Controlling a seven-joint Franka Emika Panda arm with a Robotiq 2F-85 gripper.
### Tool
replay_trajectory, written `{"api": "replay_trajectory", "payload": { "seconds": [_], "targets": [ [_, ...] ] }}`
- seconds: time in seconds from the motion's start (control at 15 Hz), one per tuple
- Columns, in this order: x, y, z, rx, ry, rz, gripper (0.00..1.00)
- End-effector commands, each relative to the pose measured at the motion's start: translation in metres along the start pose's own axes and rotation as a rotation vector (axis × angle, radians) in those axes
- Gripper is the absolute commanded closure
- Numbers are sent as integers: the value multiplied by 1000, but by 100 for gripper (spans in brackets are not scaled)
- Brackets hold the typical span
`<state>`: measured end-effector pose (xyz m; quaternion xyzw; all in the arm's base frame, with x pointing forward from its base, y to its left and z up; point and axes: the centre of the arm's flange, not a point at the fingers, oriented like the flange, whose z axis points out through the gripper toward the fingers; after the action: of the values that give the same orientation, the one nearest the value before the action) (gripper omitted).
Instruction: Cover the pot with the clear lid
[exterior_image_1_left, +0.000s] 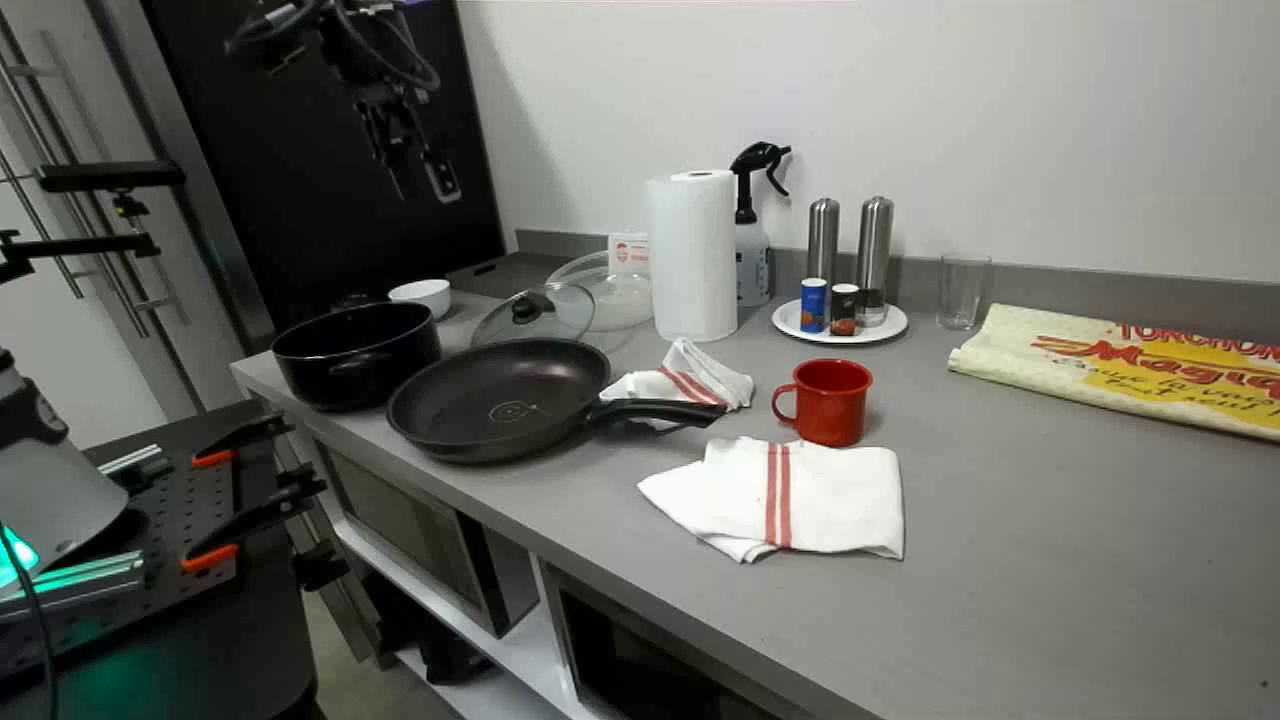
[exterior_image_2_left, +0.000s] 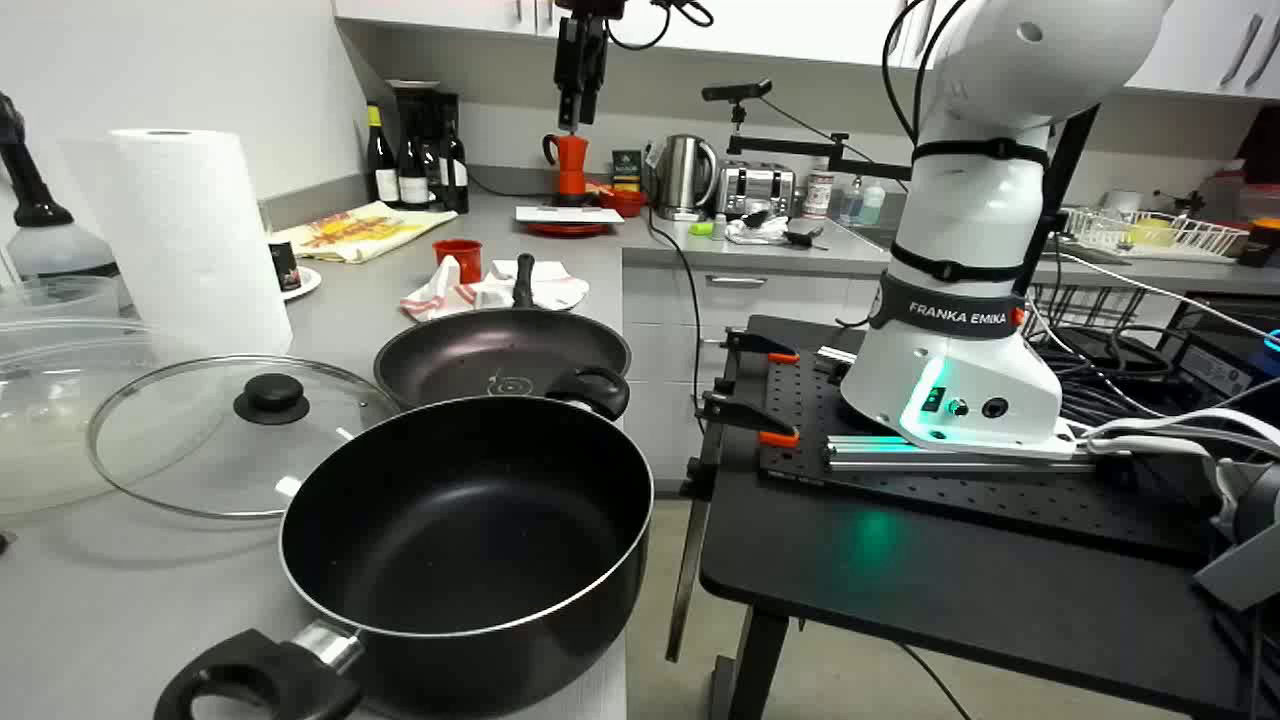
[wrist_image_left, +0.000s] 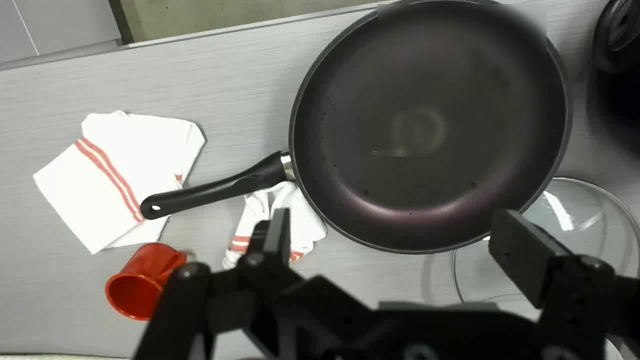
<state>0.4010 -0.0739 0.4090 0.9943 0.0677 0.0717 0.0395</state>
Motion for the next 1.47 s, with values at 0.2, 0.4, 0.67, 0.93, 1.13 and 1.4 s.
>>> {"api": "replay_trajectory", "payload": {
  "seconds": [0.2,0.4,0.67,0.93,1.13,1.4],
  "targets": [
    [0,0,0,0,0,0,0],
    [0,0,0,0,0,0,0],
    [6,3,4,-5,-3,-3,0],
    [39,4,14,-12,12,-40,0],
    [70,1,25,-11,15,-85,0],
    [112,-13,41,-13,1,-154,0]
  ]
}}
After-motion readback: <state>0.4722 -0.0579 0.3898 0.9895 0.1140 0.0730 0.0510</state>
